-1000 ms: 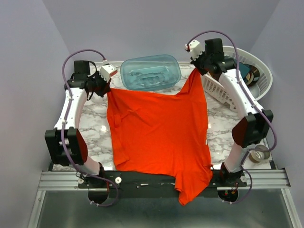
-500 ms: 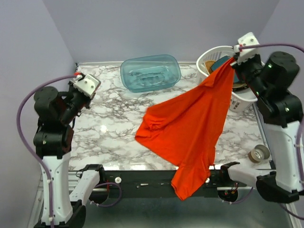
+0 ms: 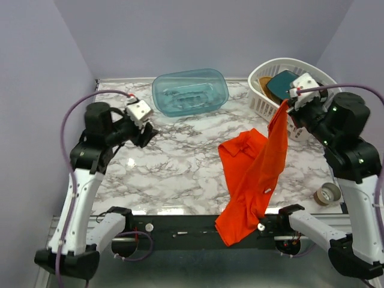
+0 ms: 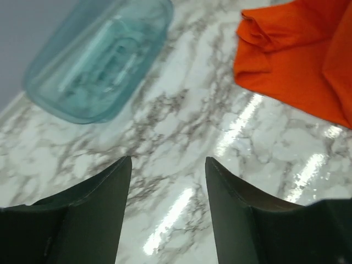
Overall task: Roll the t-shirts
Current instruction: Flatten out the T-shirt at the center of the board.
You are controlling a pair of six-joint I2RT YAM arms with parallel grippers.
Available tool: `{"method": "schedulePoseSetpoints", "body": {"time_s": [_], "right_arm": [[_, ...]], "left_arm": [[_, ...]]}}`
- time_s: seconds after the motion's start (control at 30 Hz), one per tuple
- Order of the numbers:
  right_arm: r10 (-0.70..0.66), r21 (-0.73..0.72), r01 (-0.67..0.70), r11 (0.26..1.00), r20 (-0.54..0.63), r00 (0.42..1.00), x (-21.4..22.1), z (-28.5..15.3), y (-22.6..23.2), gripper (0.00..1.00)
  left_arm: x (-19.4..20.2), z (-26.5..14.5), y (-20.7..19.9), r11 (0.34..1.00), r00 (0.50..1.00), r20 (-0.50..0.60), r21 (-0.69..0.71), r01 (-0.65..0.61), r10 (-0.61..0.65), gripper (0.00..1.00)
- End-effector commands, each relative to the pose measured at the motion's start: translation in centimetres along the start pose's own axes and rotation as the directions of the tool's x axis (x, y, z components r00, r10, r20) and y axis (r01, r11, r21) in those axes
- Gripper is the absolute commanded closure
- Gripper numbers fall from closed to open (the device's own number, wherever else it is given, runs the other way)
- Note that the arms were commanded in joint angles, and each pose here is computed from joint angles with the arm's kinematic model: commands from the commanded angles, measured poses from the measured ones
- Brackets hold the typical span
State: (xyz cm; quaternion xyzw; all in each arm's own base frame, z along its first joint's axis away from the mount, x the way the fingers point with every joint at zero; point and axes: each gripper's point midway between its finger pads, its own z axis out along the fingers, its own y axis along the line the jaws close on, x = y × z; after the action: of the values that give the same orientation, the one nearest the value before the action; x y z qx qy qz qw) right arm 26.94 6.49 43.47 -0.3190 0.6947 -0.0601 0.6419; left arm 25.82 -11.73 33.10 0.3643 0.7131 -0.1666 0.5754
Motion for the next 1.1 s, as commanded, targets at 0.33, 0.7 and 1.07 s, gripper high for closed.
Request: {"method": "schedulePoseSetpoints", "body": {"time_s": [0.33, 0.7, 1.07], "right_arm": [[0.063, -0.018, -0.069, 0.997, -0.243, 0.968, 6.7, 3.9, 1.8, 0.99], [0.077, -0.009, -0.084, 0.996, -0.32, 0.944, 9.7, 3.9, 2.4, 0.99], [0.079, -0.016, -0.087, 0.996, -0.291, 0.954, 8.6, 4.5, 2.1, 0.99]], "left_arm": [[9.7, 23.3, -16.0, 0.797, 0.939, -0.301, 0.521, 0.307, -0.165, 1.0], [13.8, 31.9, -20.8, 0.677, 0.8, -0.46, 0.448, 0.583, -0.385, 1.0], [22.2, 31.9, -17.8, 0.858, 0.712, -0.583, 0.048, 0.511, -0.392, 1.0]]}}
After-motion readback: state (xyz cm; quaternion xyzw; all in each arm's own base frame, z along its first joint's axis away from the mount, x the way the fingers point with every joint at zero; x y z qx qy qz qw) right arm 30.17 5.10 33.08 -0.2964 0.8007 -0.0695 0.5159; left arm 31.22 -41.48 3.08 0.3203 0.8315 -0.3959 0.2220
